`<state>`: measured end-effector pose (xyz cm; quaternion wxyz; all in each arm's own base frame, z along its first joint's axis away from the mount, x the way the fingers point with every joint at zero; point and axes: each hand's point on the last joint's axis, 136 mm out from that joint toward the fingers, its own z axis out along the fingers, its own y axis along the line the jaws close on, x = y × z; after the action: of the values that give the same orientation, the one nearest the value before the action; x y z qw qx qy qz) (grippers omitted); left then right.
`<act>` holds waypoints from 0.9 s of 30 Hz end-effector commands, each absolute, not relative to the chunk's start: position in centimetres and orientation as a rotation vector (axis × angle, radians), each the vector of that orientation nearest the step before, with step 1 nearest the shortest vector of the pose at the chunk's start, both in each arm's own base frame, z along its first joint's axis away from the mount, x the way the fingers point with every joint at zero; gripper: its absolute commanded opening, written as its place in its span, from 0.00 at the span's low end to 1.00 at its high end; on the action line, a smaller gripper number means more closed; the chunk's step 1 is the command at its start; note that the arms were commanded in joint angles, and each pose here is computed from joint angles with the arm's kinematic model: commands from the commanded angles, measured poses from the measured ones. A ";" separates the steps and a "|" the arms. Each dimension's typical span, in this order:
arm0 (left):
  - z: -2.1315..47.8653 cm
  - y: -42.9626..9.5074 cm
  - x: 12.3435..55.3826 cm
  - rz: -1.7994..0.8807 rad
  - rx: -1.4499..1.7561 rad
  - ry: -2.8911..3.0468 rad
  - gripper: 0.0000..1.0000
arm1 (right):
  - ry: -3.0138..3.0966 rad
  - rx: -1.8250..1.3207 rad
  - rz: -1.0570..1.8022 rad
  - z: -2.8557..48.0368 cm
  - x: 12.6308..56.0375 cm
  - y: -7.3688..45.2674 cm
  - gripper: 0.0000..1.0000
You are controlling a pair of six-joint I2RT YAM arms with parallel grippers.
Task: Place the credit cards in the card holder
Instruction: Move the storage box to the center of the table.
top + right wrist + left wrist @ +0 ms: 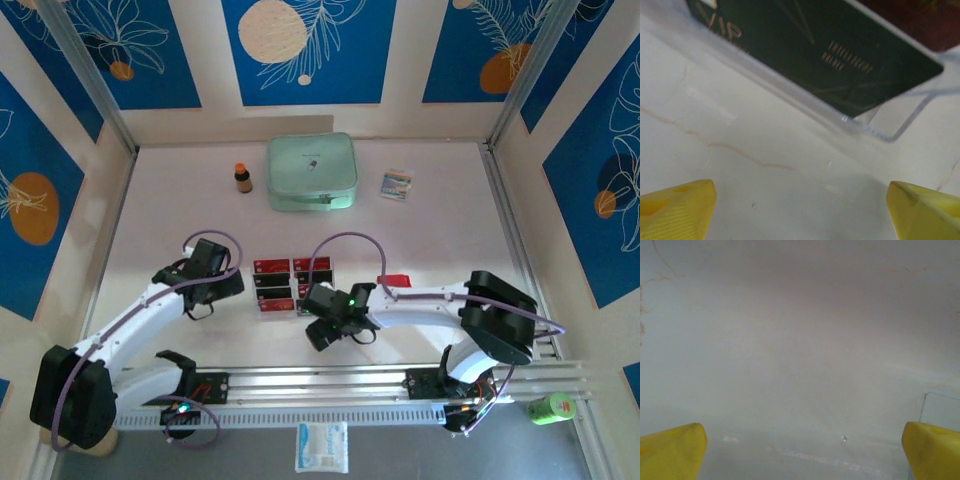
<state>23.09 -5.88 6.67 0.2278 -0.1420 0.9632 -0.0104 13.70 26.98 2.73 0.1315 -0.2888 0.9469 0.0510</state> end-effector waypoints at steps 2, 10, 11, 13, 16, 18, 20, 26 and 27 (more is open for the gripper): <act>5.9 -5.8 23.0 -0.005 -0.408 2.643 1.00 | 2.700 -0.783 0.093 3.2 15.5 27.5 0.89; 4.5 -6.6 23.0 -0.009 -0.396 2.670 1.00 | 2.702 -0.691 0.100 3.0 17.3 27.0 0.89; 4.4 -6.8 23.2 -0.014 -0.394 2.672 1.00 | 2.703 -0.678 0.097 2.9 17.5 26.8 0.89; 4.2 -7.1 23.5 -0.020 -0.391 2.672 1.00 | 2.707 -0.661 0.104 2.9 17.9 26.8 0.89; 4.0 -7.7 24.2 -0.036 -0.383 2.674 1.00 | 2.710 -0.638 0.104 2.7 18.3 26.6 0.89; 4.0 -8.2 24.9 -0.041 -0.375 2.675 1.00 | 2.710 -0.618 0.102 2.6 18.7 26.4 0.89; 4.0 -8.8 25.5 -0.049 -0.366 2.676 1.00 | 2.712 -0.590 0.097 2.4 19.1 26.1 0.89; 4.1 -10.6 27.8 -0.049 -0.318 2.677 1.00 | 2.709 -0.498 0.087 2.3 20.9 24.9 0.88; 4.2 -10.9 28.2 -0.050 -0.311 2.676 1.00 | 2.705 -0.484 0.083 2.4 21.3 24.7 0.88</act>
<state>26.29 -9.27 3.10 0.1999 -0.1196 0.9725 0.0007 20.25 25.50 2.67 0.1838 -0.1945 0.9627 0.0398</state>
